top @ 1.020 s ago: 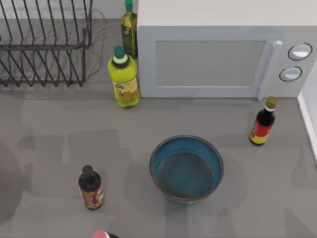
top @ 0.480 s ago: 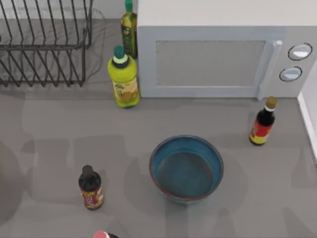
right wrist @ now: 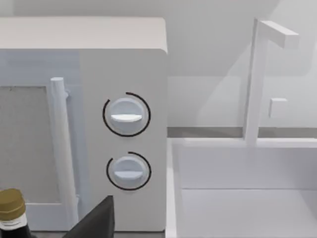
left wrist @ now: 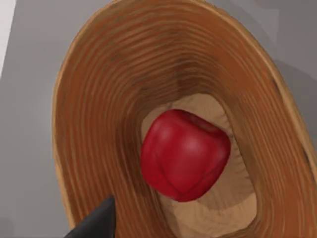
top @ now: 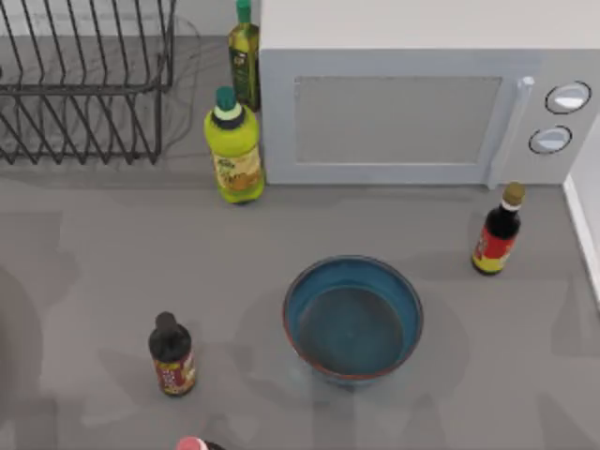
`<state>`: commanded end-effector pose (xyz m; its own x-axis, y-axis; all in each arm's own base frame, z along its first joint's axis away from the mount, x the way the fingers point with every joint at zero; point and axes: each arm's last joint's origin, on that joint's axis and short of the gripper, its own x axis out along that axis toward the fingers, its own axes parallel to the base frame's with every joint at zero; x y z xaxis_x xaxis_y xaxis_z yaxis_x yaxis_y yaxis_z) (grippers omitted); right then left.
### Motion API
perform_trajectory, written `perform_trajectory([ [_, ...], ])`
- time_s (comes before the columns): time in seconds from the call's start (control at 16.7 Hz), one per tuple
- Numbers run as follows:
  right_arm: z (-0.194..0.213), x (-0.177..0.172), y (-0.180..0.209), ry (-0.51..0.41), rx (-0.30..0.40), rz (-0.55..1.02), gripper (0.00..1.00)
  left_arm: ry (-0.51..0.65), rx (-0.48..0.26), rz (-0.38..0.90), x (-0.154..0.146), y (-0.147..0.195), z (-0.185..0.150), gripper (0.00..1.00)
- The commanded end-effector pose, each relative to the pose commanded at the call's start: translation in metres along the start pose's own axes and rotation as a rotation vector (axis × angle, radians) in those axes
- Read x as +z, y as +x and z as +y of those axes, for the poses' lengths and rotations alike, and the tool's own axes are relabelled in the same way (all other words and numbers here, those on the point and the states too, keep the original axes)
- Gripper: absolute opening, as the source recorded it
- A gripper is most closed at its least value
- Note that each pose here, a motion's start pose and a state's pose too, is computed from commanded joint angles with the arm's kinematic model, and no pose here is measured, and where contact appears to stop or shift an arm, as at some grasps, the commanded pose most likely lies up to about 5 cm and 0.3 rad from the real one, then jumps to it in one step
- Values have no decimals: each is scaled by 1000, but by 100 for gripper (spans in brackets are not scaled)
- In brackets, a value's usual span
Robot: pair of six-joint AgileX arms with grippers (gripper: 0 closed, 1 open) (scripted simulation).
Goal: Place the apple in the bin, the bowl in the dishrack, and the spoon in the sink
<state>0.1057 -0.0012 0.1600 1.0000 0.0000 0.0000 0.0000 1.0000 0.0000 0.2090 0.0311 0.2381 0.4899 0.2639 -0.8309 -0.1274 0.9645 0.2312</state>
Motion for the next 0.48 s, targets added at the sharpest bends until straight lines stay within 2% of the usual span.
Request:
perform_trajectory([
  [0.24, 0, 0, 0, 0, 0, 0, 100, -85, -63, -423, -57, -30, -9, 100],
  [0.48, 0, 0, 0, 0, 0, 0, 100, -136, -146, -780, -101, -23, -21, 100],
])
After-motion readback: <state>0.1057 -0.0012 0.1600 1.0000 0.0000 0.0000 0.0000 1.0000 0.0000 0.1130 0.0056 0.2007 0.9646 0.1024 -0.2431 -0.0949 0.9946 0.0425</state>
